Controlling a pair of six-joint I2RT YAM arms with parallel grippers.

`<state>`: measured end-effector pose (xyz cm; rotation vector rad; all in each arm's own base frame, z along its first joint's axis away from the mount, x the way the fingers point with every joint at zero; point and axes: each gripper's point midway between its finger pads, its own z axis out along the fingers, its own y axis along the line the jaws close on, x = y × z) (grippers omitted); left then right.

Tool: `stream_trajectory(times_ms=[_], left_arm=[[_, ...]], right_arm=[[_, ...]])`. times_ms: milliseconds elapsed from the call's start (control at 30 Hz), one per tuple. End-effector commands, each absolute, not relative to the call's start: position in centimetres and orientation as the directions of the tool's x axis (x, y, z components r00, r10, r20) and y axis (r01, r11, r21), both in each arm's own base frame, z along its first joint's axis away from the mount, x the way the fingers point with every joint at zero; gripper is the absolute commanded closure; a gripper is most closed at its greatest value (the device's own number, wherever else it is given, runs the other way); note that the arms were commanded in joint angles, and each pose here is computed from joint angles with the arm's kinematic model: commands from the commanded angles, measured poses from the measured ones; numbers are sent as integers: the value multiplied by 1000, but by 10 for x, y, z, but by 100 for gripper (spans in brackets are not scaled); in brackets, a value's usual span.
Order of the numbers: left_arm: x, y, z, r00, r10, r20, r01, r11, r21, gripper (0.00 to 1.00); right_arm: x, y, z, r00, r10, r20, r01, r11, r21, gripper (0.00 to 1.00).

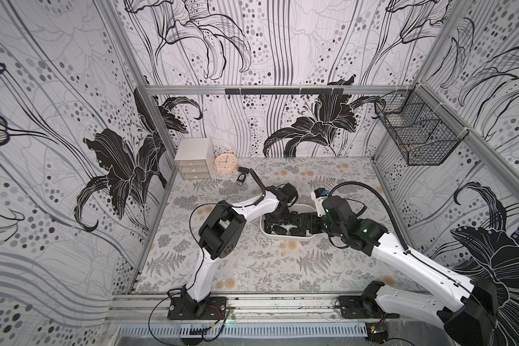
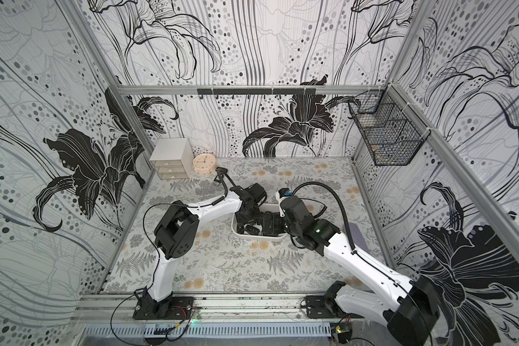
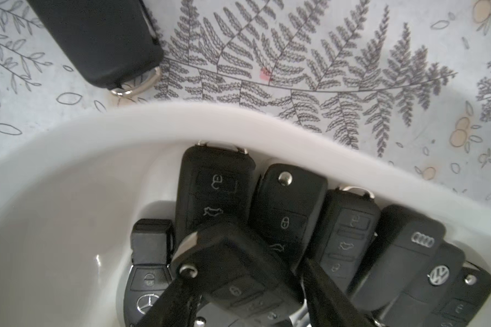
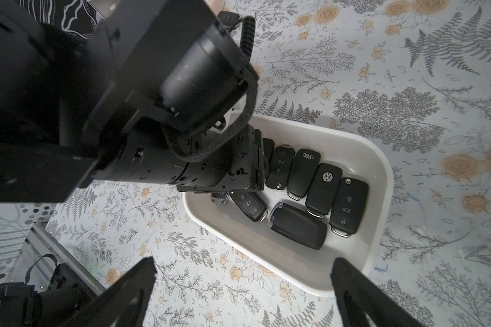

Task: Place the car key into the storage box
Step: Place the car key in the storage box.

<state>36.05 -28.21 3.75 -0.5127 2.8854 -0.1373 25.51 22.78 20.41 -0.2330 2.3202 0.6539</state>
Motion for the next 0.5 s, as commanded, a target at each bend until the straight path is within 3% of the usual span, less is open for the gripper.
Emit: stream_trajectory(times_ms=[0,200,467], left_arm=[[367,-280,35,-910,-363,-197,-348,931,-109,42],[368,-274,41,-912,-343,-226,-333,939,-81,58],[367,-268,50,-921,-300,-247,-296,954,-54,63]], right_arm=[[254,223,206,-721,-10,-693,-355,864,357,0],[253,222,205,-721,-12,-693,-355,865,354,0],[255,225,203,-724,-16,-690,-358,863,356,0]])
